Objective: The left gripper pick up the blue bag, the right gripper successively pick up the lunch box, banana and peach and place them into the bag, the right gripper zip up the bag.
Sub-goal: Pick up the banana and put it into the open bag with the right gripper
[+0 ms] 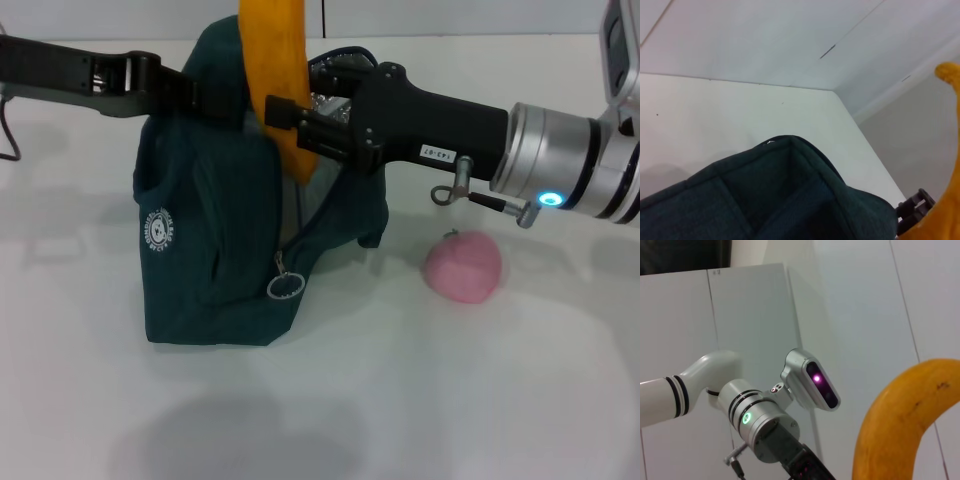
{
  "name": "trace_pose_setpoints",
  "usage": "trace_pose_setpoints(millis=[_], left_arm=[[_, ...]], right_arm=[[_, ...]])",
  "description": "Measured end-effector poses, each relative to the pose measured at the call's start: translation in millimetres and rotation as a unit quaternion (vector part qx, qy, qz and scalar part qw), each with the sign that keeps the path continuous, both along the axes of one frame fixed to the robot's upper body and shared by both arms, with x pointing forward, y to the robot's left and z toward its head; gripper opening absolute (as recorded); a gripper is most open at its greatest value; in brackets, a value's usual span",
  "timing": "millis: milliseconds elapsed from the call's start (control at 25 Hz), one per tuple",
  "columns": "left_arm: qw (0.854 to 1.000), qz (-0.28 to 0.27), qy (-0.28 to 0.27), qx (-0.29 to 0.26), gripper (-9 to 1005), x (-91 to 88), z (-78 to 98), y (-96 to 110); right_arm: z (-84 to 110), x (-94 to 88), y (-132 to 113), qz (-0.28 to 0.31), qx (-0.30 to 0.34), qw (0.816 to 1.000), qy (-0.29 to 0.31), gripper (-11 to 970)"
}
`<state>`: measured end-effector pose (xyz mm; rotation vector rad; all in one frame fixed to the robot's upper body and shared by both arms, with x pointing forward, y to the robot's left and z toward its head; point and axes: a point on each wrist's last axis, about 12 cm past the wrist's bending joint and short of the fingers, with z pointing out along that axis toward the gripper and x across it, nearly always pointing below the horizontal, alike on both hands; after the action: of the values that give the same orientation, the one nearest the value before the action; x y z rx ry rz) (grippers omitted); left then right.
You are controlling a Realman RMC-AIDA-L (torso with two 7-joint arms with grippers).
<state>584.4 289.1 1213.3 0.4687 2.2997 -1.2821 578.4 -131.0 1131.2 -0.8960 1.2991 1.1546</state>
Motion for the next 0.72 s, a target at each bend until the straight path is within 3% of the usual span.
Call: trace_pose_setpoints(millis=[560, 720], left_arm=[[1.000, -0.002, 0.000, 0.001, 46, 0.1, 0.0, -0.8], [1.000, -0.002, 0.000, 0.001, 45, 0.2, 0.0, -0.8]], right_arm=[[0.0, 2.4, 4.5, 0.002, -0.010, 1.000, 0.007, 493], [-0.2, 2.9, 4.2, -0.001, -0.010, 1.000, 0.008, 673]])
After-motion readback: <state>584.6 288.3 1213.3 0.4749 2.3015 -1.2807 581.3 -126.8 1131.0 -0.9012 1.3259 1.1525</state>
